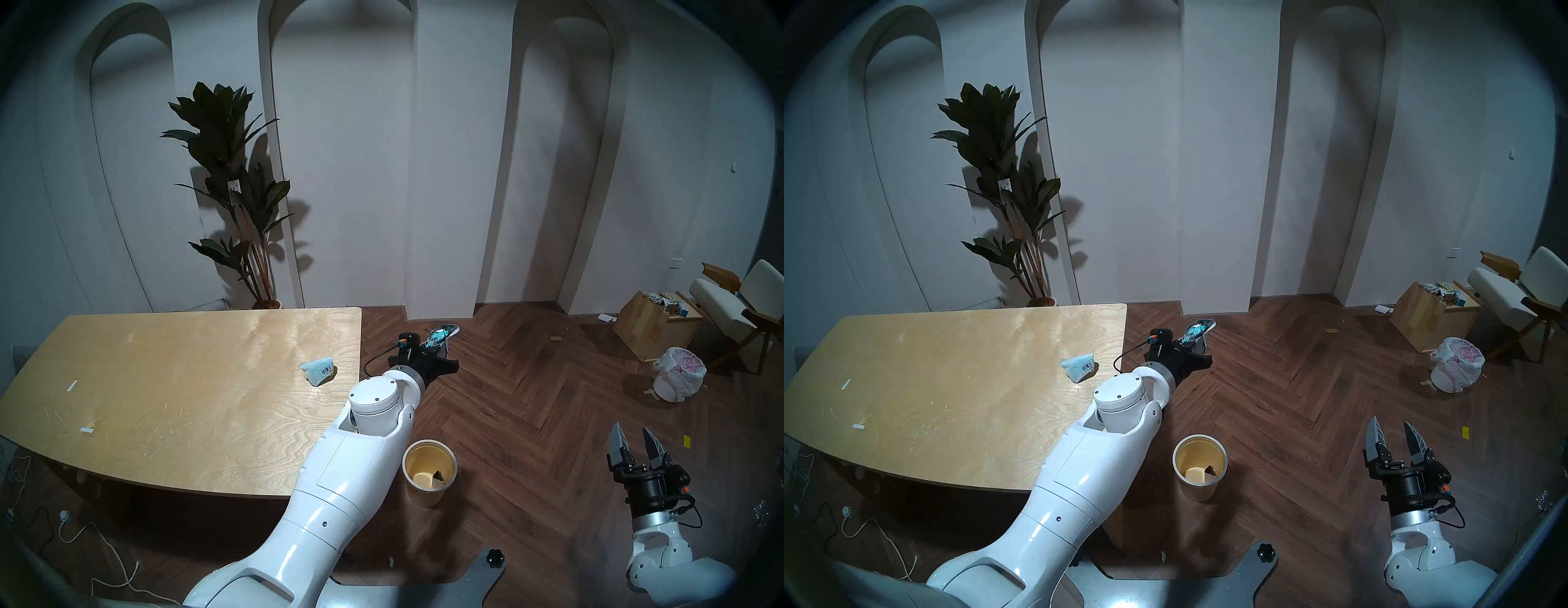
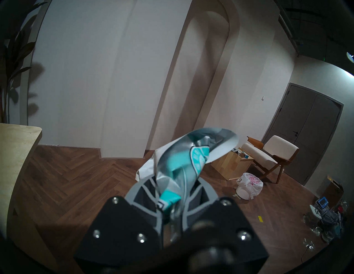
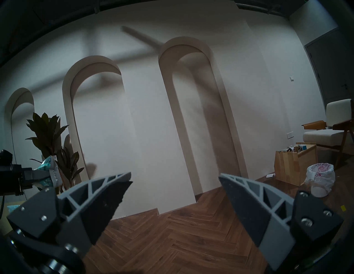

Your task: Put the trash into the trash bin on the ground

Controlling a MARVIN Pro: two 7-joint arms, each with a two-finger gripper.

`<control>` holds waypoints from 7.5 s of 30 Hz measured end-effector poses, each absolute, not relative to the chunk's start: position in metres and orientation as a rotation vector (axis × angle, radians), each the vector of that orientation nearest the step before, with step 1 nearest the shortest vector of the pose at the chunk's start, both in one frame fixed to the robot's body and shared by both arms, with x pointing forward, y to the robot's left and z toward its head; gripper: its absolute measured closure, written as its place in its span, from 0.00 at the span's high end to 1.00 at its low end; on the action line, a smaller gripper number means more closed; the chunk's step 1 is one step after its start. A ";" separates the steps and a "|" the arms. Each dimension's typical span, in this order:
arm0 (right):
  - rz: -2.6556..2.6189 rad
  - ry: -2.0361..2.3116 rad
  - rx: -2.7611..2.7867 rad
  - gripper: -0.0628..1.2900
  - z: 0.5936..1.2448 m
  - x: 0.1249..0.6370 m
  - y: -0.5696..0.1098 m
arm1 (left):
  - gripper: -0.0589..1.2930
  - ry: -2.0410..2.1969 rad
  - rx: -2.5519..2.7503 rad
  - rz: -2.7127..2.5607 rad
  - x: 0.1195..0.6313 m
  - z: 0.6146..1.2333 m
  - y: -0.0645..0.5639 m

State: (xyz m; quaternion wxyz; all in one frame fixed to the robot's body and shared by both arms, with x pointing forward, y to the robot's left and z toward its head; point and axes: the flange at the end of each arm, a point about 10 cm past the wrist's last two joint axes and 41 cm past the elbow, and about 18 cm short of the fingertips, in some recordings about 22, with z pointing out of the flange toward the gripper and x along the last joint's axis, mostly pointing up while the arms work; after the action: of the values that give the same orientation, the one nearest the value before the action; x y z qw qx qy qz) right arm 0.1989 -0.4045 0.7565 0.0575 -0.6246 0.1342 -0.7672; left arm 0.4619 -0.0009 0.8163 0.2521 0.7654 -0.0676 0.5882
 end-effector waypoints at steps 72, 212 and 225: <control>-2.104 0.864 -2.270 0.95 0.891 0.162 -0.441 | 0.13 -0.114 2.192 1.646 0.513 0.780 -0.048; -1.927 0.827 -2.406 0.95 0.899 0.174 -0.456 | 0.94 0.016 1.840 2.482 0.606 0.864 0.103; -1.923 0.830 -2.404 0.95 0.897 0.174 -0.456 | 0.94 0.121 1.932 2.600 0.608 0.855 0.182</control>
State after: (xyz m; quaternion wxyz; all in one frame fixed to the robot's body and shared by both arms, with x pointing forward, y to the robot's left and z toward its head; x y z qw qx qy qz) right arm 0.1736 -0.4562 0.8971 -0.0232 -0.7538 0.2602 -0.6030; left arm 0.6078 0.1822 0.8553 -0.0500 0.5954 0.0373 0.8010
